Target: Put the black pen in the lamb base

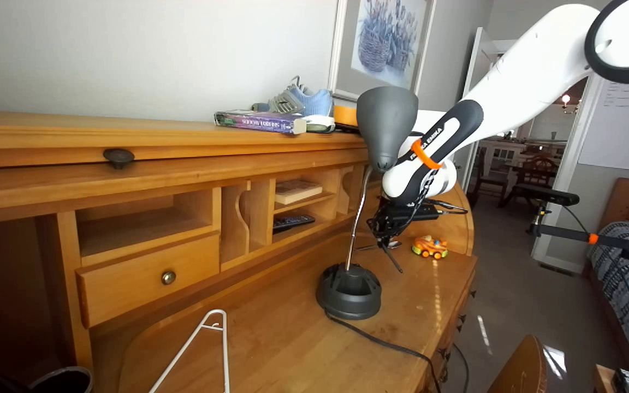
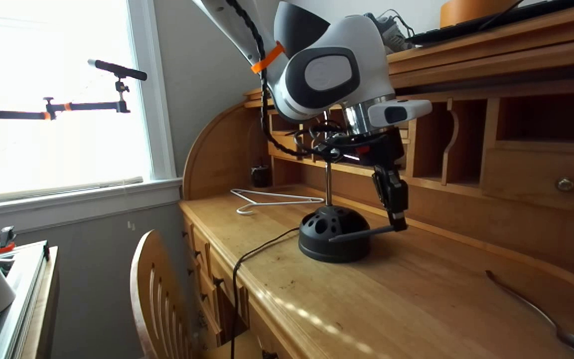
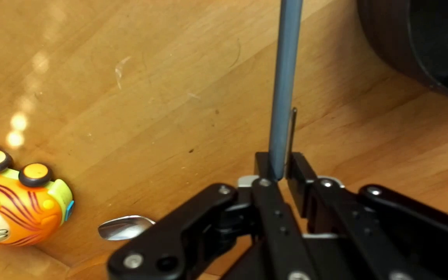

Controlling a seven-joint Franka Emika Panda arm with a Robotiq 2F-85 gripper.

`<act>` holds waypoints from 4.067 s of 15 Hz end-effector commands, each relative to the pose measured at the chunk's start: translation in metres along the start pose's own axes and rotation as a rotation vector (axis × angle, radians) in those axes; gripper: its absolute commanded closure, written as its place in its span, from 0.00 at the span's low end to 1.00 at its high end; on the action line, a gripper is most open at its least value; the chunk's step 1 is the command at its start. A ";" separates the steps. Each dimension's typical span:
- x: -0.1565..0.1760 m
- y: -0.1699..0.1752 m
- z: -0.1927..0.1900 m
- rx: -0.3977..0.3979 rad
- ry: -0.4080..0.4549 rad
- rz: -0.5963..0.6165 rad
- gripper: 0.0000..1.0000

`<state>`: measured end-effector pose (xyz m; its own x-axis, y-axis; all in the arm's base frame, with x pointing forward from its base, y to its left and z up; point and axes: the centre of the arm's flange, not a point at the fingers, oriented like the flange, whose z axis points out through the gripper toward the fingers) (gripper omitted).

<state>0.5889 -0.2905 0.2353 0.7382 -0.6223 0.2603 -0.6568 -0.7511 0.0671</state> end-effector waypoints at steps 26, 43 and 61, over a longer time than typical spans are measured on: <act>-0.102 -0.018 -0.050 0.225 0.527 0.104 0.96; -0.117 -0.005 -0.033 0.196 0.611 0.166 0.96; -0.126 -0.022 -0.023 0.237 0.685 0.161 0.96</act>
<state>0.5073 -0.1901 0.2306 0.3519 -0.5065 0.7872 -0.6305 -0.7498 -0.2006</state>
